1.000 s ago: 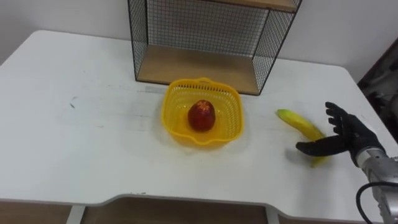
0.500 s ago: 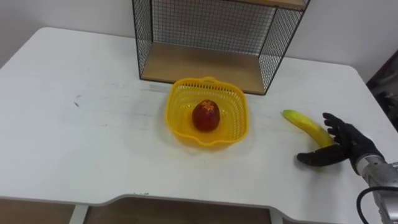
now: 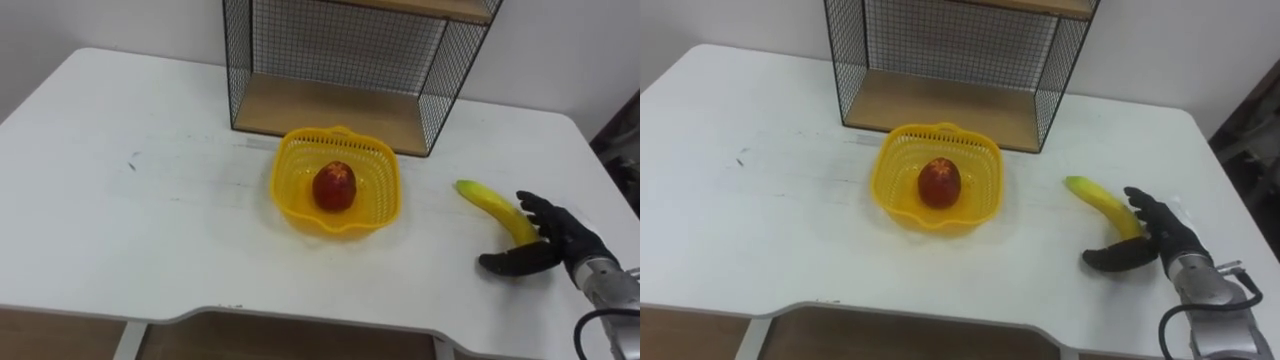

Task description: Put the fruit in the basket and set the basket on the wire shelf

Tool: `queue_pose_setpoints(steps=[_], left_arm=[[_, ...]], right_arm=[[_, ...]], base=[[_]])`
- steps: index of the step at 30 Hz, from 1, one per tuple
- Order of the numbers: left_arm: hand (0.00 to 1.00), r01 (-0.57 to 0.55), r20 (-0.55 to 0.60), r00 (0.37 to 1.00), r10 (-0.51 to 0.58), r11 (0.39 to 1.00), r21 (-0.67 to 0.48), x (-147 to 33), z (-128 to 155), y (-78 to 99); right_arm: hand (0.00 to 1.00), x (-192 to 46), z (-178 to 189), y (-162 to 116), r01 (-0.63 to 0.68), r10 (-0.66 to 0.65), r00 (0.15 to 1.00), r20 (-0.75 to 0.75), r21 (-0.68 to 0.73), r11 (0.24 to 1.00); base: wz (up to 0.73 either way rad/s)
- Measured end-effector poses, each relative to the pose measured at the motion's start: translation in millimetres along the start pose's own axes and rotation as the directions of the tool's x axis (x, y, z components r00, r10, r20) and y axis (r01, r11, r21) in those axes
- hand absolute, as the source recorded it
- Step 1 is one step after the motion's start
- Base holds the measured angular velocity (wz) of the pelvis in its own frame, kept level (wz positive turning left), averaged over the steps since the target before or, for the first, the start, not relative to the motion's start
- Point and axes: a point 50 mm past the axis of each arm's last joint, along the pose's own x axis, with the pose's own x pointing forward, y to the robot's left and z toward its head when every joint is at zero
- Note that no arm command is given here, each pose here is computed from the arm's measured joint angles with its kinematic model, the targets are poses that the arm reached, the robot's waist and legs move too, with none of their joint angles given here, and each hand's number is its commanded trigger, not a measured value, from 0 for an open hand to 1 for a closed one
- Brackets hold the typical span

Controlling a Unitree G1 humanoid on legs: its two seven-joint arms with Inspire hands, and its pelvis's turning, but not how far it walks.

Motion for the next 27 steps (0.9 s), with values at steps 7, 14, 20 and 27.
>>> queue_pose_setpoints(steps=[7, 14, 20, 27], left_arm=[[0.00, 0.000, 0.000, 1.000, 0.000, 1.000, 0.001, 0.0, -0.1, -0.1], [0.00, -0.003, 0.000, 1.000, 0.003, 1.000, 0.002, 0.2, 0.1, 1.2], [0.00, -0.005, -0.001, 1.000, 0.005, 1.000, 0.003, 0.2, -0.4, 2.3], [0.00, -0.009, 0.008, 1.000, 0.009, 1.000, 0.002, 1.0, 3.6, 4.1]], right_arm=[[1.00, -0.7, -1.6, -6.9, 0.033, -0.034, 0.999, -0.016, -0.053, 0.998], [1.00, -0.5, -5.0, -3.7, 0.017, -0.021, 0.999, -0.047, -0.080, 0.997], [1.00, -0.5, -6.6, -2.6, 0.005, -0.011, 0.998, -0.065, -0.087, 0.996], [1.00, -0.1, -7.0, 1.1, -0.001, -0.006, 0.997, -0.073, -0.106, 0.994]], base=[[0.02], [0.00], [0.00], [0.00]])
